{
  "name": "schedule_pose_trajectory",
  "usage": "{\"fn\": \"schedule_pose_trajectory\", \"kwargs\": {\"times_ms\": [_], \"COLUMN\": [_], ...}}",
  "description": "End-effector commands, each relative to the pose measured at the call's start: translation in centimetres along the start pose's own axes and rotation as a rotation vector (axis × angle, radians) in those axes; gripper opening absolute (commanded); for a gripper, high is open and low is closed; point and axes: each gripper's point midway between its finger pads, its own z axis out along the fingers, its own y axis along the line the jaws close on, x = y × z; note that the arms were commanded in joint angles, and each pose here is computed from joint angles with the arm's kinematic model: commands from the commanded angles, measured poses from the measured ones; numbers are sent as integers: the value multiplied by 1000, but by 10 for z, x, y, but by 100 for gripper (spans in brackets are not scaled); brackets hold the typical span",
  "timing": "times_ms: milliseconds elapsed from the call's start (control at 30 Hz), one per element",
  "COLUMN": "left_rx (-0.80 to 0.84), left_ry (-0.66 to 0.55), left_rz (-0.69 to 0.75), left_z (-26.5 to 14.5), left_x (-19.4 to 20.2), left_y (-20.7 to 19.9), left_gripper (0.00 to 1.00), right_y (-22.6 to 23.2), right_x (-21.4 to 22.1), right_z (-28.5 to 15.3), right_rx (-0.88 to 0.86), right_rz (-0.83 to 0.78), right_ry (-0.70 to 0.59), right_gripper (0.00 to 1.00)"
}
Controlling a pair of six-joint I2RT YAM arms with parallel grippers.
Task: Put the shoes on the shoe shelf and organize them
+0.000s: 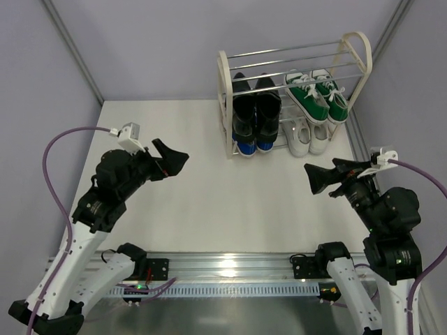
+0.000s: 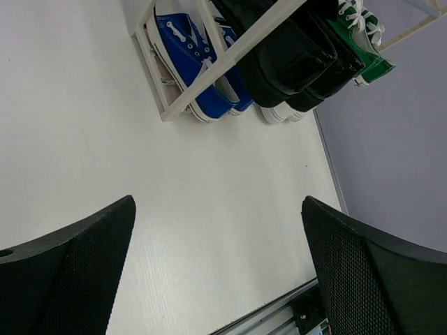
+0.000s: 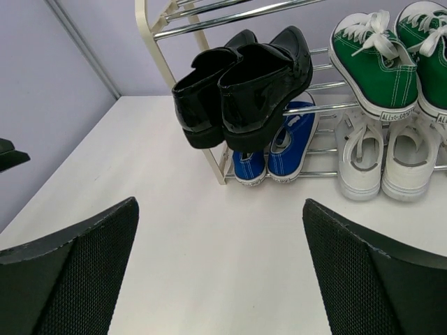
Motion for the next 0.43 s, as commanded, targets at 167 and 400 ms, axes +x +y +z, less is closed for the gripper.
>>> {"fn": "schedule_pose_trajectory", "kwargs": {"times_ms": [167,400], "left_rx": [8,8], "left_ry": [-10,-4], "left_rz": [47,47], "left_z": [-26,-32], "left_x": [-10,-8], "left_y": [-8,-7], "left_gripper": [99,100], "right_y": [24,32], "right_x": [-14,-21], "right_z": [-34,-36], "right_rx": [-80,-117], "right_rz": [-37,-30], "right_ry": [-35,-59], "right_gripper": [100,100]}}
